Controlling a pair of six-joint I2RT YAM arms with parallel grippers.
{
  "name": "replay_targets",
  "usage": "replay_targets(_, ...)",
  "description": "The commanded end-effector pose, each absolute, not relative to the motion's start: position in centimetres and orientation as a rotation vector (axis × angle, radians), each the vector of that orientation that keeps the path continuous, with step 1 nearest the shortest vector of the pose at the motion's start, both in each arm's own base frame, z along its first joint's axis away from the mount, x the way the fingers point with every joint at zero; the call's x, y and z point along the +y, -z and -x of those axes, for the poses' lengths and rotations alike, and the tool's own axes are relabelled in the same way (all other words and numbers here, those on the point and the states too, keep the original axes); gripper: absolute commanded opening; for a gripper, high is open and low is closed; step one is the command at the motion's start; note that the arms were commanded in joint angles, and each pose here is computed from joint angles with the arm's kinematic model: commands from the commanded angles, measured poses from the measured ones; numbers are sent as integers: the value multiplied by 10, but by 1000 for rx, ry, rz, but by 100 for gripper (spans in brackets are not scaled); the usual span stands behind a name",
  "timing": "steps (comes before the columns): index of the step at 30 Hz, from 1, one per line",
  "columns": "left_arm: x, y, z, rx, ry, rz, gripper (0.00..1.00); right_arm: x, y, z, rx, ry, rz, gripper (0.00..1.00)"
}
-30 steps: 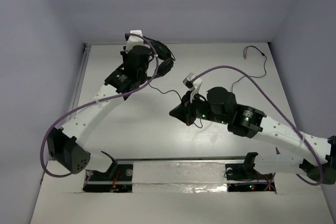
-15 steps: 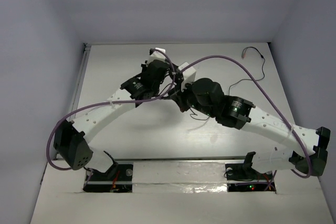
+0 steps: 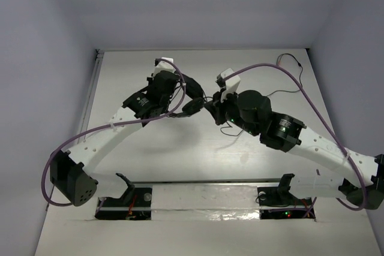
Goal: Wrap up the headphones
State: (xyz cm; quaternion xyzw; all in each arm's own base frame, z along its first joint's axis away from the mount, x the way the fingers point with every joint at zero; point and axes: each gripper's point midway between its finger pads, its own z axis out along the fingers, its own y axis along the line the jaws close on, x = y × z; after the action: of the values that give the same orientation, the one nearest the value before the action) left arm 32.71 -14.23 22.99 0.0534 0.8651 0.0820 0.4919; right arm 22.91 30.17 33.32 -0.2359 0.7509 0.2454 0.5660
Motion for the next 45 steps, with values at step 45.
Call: replay_targets(45, -170, -275, -335, 2007, 19, -135, 0, 278, -388, -233, 1677, -551, 454, 0)
